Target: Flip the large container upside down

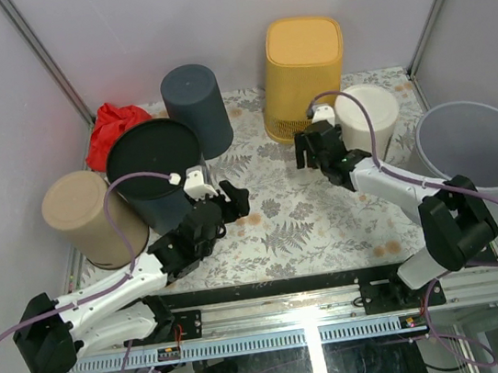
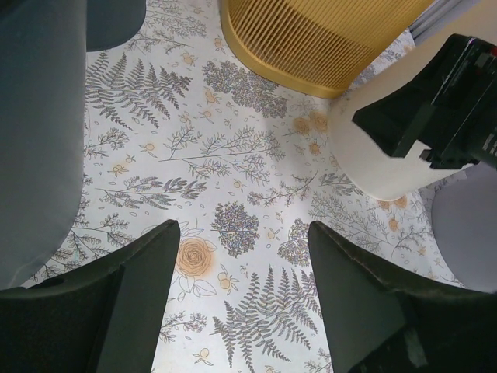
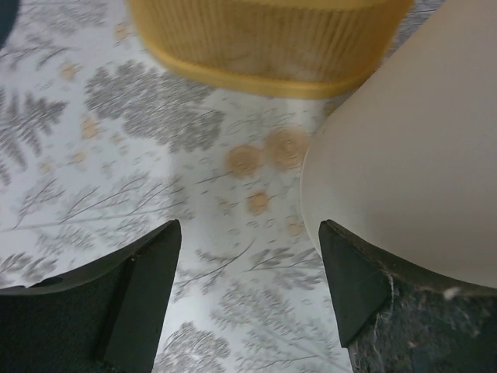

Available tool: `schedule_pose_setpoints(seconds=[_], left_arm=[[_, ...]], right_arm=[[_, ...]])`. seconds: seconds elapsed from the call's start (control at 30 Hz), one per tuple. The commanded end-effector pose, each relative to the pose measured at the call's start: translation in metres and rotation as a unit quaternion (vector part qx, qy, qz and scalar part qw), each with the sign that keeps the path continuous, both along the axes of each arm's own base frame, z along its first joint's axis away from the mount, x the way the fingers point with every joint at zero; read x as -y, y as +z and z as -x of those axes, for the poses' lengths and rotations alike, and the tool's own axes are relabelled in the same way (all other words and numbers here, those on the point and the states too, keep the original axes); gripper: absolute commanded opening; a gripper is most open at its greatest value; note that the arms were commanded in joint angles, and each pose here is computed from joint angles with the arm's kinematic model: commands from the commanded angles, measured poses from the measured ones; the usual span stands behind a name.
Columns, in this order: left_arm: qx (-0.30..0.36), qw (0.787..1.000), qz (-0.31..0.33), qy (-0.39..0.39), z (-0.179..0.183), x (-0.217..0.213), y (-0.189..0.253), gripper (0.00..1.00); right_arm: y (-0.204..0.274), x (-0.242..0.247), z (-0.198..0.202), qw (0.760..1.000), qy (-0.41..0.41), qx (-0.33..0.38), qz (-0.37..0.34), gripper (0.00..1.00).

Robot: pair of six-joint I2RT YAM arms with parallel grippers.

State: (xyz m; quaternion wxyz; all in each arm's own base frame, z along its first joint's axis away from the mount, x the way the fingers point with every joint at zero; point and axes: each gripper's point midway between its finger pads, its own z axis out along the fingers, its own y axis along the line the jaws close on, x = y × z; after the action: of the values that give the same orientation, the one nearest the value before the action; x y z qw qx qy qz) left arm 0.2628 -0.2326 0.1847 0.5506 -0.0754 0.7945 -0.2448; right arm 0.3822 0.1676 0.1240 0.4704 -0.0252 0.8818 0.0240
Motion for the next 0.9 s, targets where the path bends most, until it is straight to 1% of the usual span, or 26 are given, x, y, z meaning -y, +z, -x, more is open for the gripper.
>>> schedule_pose_setpoints(seconds=[0.0,0.37,0.6,0.73,0.87], left_arm=[[0.022,0.999,0.027,0.009,-0.005,-0.001,0.013,0.67],[0.016,1.000,0.015,0.006,-0.006,0.003,0.007,0.67],[0.015,1.000,0.014,0.003,-0.007,0.004,0.006,0.67],[0.014,1.000,0.011,0.005,-0.008,0.004,0.005,0.67],[0.013,1.000,0.011,0.005,-0.008,0.004,0.004,0.67]], right_arm=[[0.019,0.025,-0.031,0.999,-0.029,0.029,0.007,0.79],[0.022,0.086,-0.091,0.997,-0.072,0.018,-0.019,0.79],[0.021,0.097,-0.124,0.997,-0.068,-0.009,-0.020,0.79],[0.033,0.083,-0.119,0.997,-0.048,-0.005,-0.060,0.77],[0.053,0.070,-0.095,0.993,-0.034,-0.001,-0.112,0.76]])
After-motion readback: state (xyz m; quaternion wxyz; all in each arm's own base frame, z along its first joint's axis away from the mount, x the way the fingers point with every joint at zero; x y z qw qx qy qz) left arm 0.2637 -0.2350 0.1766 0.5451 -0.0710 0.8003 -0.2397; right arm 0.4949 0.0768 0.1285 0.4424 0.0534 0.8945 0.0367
